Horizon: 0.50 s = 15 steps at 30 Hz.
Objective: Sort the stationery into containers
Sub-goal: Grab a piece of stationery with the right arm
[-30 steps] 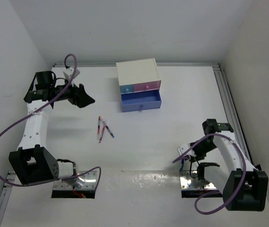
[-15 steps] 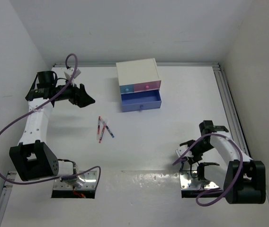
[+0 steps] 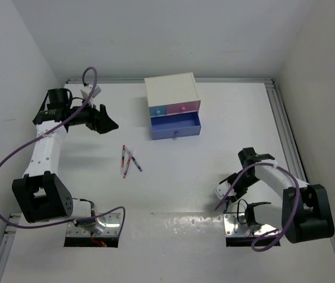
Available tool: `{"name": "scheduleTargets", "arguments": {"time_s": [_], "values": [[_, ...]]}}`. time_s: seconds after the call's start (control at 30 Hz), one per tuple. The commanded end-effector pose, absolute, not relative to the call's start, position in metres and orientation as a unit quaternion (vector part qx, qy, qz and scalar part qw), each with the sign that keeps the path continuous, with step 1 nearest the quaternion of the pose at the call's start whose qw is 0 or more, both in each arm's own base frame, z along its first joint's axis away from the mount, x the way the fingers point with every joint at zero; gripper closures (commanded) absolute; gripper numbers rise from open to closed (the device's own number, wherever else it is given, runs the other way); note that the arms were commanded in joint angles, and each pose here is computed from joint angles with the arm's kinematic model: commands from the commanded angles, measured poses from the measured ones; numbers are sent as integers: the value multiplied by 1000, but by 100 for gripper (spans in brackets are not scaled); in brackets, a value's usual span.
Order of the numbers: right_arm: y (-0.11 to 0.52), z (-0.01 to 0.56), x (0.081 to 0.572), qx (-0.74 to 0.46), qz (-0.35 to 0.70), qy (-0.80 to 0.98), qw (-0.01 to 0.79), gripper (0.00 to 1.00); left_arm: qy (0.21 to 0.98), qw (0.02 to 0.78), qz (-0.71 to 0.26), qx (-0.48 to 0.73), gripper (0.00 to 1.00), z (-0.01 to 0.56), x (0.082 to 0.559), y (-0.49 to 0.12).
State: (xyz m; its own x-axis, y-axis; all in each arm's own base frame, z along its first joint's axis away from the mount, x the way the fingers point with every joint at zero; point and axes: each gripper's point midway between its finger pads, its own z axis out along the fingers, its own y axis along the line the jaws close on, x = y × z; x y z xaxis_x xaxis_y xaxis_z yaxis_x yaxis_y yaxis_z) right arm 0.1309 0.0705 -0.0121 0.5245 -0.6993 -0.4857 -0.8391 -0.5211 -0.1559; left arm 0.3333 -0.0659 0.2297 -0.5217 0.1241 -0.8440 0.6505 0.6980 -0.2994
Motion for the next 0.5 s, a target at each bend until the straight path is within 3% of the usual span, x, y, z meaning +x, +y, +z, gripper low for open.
{"name": "scheduleTargets", "arguments": {"time_s": [0.0,0.47], "values": [[72,-20,146,-929,140,290,184,58,804,444,-303,254,11,240,338,-67],[69,-32,168,-934,120,321,98,78,807,440,-297,258,11,238,347,-63]]}}
